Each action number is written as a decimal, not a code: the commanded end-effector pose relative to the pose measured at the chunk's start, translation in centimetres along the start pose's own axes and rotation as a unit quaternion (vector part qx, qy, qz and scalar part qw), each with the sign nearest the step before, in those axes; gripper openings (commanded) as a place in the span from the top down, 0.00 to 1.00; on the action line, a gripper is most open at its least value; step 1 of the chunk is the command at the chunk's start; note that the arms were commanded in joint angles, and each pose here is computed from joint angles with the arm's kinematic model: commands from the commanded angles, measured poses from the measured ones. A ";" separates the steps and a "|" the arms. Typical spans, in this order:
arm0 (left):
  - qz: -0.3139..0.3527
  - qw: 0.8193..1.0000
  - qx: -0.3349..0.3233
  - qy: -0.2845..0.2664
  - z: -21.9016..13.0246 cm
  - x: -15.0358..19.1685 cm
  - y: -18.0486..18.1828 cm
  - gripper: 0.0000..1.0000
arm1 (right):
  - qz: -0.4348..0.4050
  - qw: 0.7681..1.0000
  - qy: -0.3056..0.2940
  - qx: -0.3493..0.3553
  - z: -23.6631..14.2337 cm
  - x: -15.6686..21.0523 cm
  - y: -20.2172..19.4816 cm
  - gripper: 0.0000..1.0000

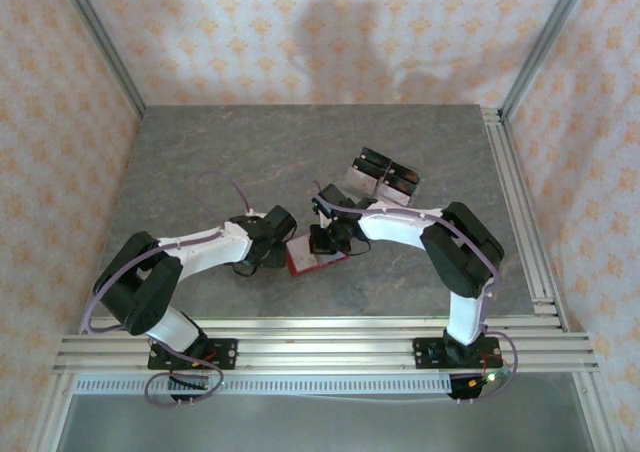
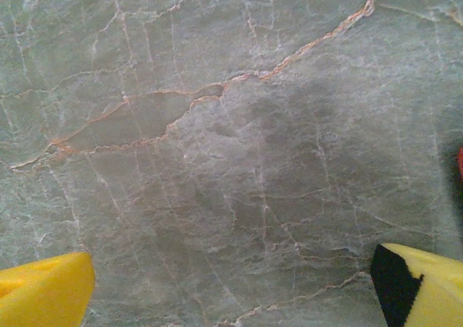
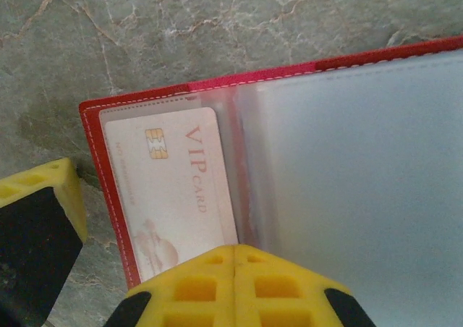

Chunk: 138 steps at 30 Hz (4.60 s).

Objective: Put the credit cards into the card holder
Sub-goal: Rotate the card holder at the bottom-center of the table, then rotate the card holder at the center of the table.

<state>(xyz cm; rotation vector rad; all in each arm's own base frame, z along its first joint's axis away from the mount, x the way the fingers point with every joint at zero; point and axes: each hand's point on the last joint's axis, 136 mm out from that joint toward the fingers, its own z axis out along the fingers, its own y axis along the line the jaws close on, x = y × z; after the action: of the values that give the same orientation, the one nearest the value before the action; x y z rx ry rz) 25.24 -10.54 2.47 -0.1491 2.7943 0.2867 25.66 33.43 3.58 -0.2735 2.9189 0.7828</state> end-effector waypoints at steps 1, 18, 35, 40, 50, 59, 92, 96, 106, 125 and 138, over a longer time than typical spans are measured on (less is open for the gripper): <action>-0.003 1.000 -0.008 0.002 0.6 0.4 0.0 0.00 | -0.001 1.000 0.012 0.025 0.6 1.0 -1.4 1.00; 0.002 1.000 -0.013 0.008 1.5 0.6 -0.3 0.00 | -0.006 1.000 0.028 -0.001 1.6 1.8 0.7 1.00; 0.007 0.999 -0.026 -0.020 1.8 -4.7 -0.8 0.00 | -0.006 0.996 -0.081 0.019 -6.9 -4.1 -1.0 0.63; 0.017 0.999 -0.022 -0.033 1.8 -7.6 -1.3 0.00 | -0.030 0.996 -0.073 0.035 -6.4 -4.3 -1.9 0.61; 0.023 0.998 -0.023 -0.053 0.0 -11.1 -0.3 0.00 | -0.080 0.995 -0.042 0.032 -4.5 -3.5 -2.2 0.57; -0.025 0.999 -0.002 -0.047 -1.9 -9.1 1.3 0.00 | -0.114 0.992 -0.016 0.054 -2.5 -3.0 -2.1 0.56; -0.058 0.996 0.070 0.000 -1.1 -1.6 -0.9 0.00 | -0.061 0.998 0.017 0.024 0.3 -1.1 -0.3 0.67; -0.059 0.994 0.087 -0.011 -1.4 -1.5 -1.6 0.00 | -0.049 0.999 0.012 0.007 0.0 -1.3 0.5 0.64; -0.081 0.988 0.125 -0.035 -2.7 -0.3 -1.9 0.00 | -0.021 1.000 -0.002 -0.010 0.1 -2.0 0.8 0.64; -0.100 0.990 0.098 -0.025 -1.4 -0.2 -2.3 0.00 | -0.093 0.990 -0.026 0.100 -2.2 -3.7 -2.3 0.58; -0.088 0.993 0.081 -0.014 0.4 0.0 -2.9 0.00 | -0.104 0.991 0.004 0.088 -0.2 -2.8 -2.0 0.56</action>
<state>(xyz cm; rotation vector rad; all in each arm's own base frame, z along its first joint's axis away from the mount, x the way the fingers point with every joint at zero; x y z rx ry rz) 25.21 -13.09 1.76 -0.3695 2.7517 -0.0178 29.09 31.66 3.87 -0.5162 2.8594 0.5039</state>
